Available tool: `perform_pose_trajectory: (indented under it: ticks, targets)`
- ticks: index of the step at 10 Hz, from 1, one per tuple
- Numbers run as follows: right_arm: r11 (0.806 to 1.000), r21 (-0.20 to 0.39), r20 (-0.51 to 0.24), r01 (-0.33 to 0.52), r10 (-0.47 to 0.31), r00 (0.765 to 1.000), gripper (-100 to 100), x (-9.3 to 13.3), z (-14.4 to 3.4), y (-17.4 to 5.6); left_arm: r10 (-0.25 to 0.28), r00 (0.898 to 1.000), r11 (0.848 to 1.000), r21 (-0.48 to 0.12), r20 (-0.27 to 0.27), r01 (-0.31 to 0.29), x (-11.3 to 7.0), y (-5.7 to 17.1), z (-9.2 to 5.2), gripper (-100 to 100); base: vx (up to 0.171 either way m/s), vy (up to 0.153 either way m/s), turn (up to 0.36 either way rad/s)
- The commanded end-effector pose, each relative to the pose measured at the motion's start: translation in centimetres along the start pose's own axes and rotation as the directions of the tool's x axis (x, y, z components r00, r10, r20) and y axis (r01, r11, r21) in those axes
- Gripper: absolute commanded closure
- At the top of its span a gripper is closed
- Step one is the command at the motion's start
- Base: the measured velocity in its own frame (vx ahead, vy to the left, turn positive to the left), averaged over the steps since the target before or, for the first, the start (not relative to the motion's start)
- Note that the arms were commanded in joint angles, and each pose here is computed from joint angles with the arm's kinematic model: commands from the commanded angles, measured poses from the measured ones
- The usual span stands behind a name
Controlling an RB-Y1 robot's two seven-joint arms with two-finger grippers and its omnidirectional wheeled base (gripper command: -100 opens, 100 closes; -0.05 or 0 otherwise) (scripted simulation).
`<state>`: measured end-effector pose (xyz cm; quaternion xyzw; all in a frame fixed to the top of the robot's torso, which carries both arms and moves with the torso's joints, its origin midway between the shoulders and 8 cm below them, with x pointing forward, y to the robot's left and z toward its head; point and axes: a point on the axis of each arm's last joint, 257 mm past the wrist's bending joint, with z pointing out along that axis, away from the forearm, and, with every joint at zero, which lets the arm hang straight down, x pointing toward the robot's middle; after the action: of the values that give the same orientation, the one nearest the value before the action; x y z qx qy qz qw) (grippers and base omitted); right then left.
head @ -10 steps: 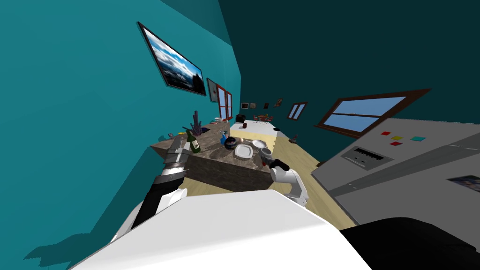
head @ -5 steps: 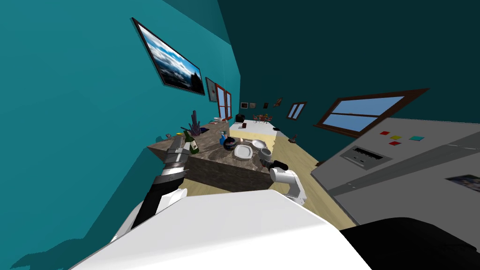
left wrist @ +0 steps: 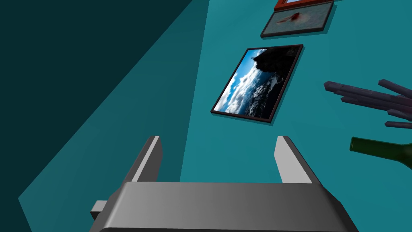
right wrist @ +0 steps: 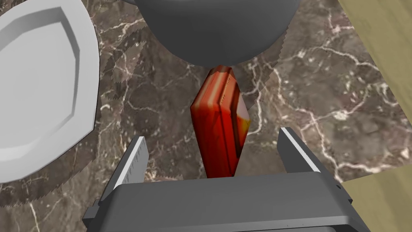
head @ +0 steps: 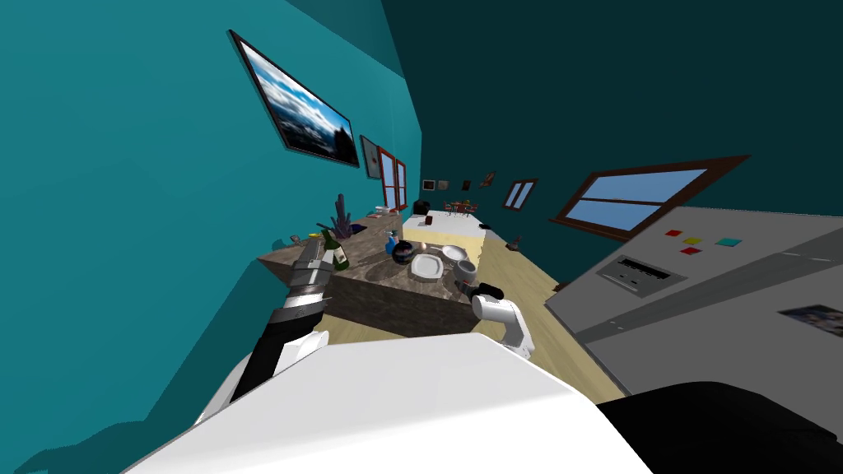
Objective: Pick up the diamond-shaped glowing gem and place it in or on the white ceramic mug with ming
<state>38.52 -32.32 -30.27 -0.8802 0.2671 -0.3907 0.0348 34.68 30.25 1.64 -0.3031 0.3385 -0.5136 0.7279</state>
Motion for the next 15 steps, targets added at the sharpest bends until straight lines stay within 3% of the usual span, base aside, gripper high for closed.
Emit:
perform_pose_trajectory:
  ticks: [1,3,4,8,9,10,12,13,14,15]
  targets:
    - [1.000,0.004,-0.002,0.006,-0.006,1.000,-100,-0.1,0.6,-0.1,0.000,1.000,1.000,0.000,0.000,0.000,0.0,0.0,0.0,0,0.014,0.019,-0.055]
    - [1.000,0.005,-0.001,0.006,-0.006,1.000,-100,-0.3,0.8,-0.1,0.000,1.000,1.000,0.000,0.000,0.000,0.0,0.0,0.0,0,0.011,0.015,-0.039]
    - [1.000,0.005,-0.002,0.007,-0.007,1.000,100,-0.3,0.9,-0.1,0.000,1.000,1.000,0.000,0.000,0.000,0.0,0.0,0.0,0,0.000,0.000,0.000]
    - [1.000,0.005,-0.002,0.008,-0.008,1.000,100,-0.3,0.9,-0.1,0.000,1.000,1.000,0.000,0.000,0.000,0.0,0.0,0.0,0,0.000,0.000,0.000]
    - [1.000,0.005,-0.002,0.008,-0.008,1.000,0,-0.3,0.9,-0.1,0.000,1.000,1.000,0.000,0.000,0.000,0.0,0.0,0.0,0,0.000,0.000,0.000]
    - [1.000,0.002,-0.003,0.003,-0.003,1.000,100,0.1,0.2,-0.1,0.000,1.000,1.000,0.000,0.000,0.000,0.0,0.0,0.0,0,-0.015,-0.020,0.059]
    - [1.000,0.002,-0.004,0.003,-0.003,1.000,100,0.1,0.1,0.0,0.000,1.000,1.000,0.000,0.000,0.000,0.0,0.0,0.0,0,-0.012,-0.016,0.041]
    - [1.000,0.002,-0.003,0.002,-0.002,1.000,0,0.1,0.1,0.0,0.000,1.000,1.000,0.000,0.000,0.000,0.0,0.0,0.0,0,0.000,0.000,0.000]
    - [1.000,-0.024,-0.012,0.017,-0.017,1.000,100,1.0,0.3,0.8,0.000,1.000,1.000,0.000,0.000,0.000,0.0,0.0,0.0,0,-0.050,0.028,0.056]
    - [0.999,-0.038,-0.016,0.020,-0.021,1.000,100,1.5,0.4,1.3,0.000,1.000,1.000,0.000,0.000,0.000,0.0,0.0,0.0,0,-0.084,0.048,0.066]
